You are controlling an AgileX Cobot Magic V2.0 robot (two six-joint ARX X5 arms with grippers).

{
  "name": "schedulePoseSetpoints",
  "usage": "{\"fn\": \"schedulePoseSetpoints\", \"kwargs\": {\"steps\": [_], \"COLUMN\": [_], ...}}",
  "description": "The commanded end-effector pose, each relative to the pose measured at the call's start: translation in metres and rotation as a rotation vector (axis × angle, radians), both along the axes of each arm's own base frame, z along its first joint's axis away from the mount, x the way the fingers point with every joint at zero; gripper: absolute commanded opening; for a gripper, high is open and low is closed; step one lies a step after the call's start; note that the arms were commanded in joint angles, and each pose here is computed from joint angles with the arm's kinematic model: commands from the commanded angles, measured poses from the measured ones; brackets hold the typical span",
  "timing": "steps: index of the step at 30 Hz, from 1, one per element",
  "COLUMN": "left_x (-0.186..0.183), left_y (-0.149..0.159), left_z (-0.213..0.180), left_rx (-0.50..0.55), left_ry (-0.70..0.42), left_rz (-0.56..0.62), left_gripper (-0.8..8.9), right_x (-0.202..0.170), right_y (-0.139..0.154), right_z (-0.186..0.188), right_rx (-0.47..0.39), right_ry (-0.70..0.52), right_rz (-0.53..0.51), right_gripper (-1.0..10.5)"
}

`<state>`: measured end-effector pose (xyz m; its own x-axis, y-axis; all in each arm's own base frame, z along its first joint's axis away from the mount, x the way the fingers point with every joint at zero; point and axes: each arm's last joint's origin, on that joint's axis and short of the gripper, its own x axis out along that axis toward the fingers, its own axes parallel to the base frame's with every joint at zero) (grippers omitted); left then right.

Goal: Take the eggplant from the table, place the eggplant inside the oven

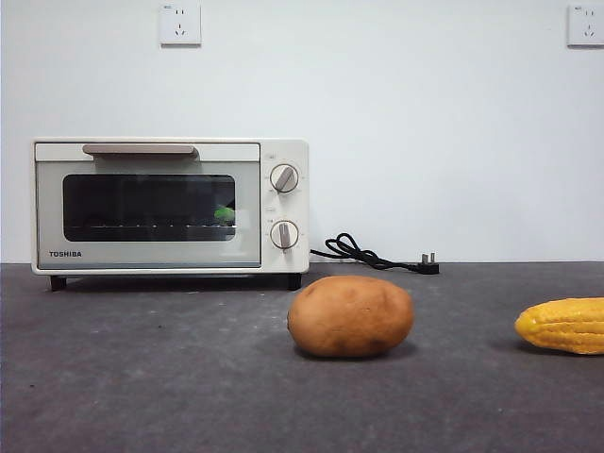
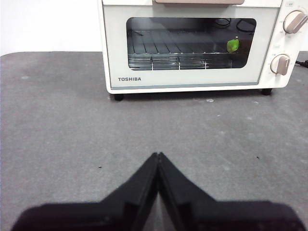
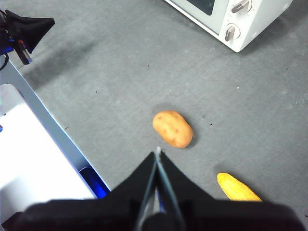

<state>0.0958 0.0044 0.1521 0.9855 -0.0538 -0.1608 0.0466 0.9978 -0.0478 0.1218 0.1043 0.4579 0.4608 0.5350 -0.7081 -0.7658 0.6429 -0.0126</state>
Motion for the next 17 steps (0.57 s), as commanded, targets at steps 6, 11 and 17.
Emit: {"fn": "schedulePoseSetpoints", "kwargs": {"steps": [6, 11, 17], "left_x": [0.0007, 0.0007, 0.0007], "left_y": [0.0004, 0.0004, 0.0004], "left_z": [-0.0022, -0.0022, -0.0022], "left_rx": [-0.008, -0.008, -0.008], "left_ry": [0.001, 0.001, 0.001], "left_rz": [0.007, 0.007, 0.007], "left_gripper": [-0.04, -0.04, -0.04], "right_x": [-0.0005, -0.0005, 0.0005], "right_y": [-0.0003, -0.0003, -0.0019], "right_z": [-0.0007, -0.0007, 0.0001], "right_rx": [-0.004, -0.004, -0.03], "right_ry": [0.013, 0.013, -0.026], "right_rz": [-0.005, -0.005, -0.004], "right_gripper": [0.0, 0.0, 0.0]}}
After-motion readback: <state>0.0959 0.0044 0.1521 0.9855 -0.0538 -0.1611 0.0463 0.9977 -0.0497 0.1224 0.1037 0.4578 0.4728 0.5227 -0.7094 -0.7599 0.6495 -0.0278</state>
